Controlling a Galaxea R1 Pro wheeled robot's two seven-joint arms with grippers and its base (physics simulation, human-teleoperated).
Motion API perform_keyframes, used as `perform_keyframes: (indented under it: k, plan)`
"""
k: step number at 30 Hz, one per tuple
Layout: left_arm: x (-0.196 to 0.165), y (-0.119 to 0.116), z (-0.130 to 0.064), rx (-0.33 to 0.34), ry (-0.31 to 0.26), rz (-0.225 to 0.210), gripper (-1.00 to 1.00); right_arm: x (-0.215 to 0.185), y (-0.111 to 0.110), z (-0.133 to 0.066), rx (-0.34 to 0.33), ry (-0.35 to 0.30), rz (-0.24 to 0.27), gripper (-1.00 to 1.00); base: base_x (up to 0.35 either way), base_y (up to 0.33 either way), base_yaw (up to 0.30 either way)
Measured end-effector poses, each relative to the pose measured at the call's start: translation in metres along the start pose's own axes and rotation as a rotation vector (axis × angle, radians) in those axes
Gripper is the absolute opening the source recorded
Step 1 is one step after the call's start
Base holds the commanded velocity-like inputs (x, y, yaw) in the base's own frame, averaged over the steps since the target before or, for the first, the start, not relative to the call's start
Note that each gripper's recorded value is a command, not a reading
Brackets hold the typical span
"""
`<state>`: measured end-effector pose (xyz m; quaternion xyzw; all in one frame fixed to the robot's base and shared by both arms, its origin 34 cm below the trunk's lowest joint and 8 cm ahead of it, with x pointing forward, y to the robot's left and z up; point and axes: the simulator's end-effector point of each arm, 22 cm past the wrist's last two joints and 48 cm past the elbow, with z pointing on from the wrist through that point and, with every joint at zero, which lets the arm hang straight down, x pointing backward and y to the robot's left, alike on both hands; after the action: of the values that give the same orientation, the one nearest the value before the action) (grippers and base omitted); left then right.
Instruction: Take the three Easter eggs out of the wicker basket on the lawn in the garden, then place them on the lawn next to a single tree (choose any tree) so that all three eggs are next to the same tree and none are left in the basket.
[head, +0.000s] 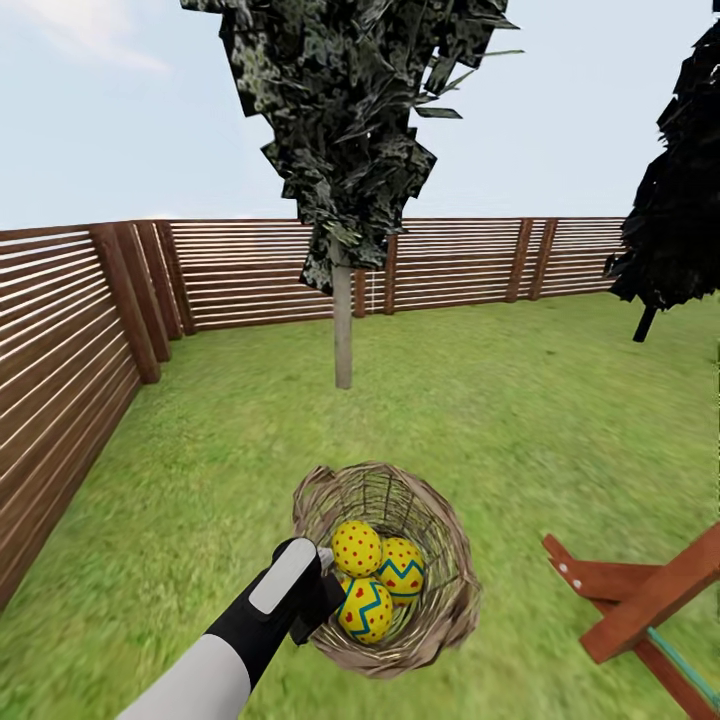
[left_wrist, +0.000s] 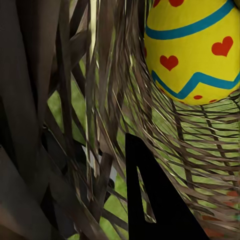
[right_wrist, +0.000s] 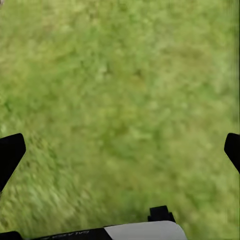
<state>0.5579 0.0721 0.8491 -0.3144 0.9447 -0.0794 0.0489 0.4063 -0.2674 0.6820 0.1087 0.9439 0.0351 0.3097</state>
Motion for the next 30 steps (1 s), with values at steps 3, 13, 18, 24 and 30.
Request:
perform_keyframes:
  k: [3, 13, 18, 24, 30]
  plan:
    - [-0.0006, 0.0005, 0.0000, -0.002, -0.002, 0.002, -1.00, -0.0004, 0.0024, 0.0001, -0.004, -0.002, -0.001, 1.00, 0.336, 0.000, -0.005]
    - [-0.0003, -0.0038, 0.0012, 0.020, -0.002, 0.001, -1.00, -0.0002, 0.0026, 0.0001, -0.004, -0.001, -0.002, 1.00, 0.336, 0.000, 0.000]
    - [-0.0006, 0.0007, 0.0025, 0.003, -0.003, 0.000, -1.00, -0.0001, 0.0025, 0.0003, -0.004, 0.000, -0.003, 1.00, 0.277, 0.000, 0.000]
    - [-0.0080, 0.0032, 0.0025, -0.007, -0.037, -0.047, -1.00, -0.0002, 0.0023, 0.0003, -0.003, 0.000, -0.002, 1.00, 0.205, 0.000, 0.000]
    - [-0.0074, 0.0029, 0.0026, -0.006, -0.035, -0.054, -1.00, -0.0002, 0.0022, 0.0001, -0.003, -0.001, -0.002, 1.00, 0.328, 0.000, 0.000]
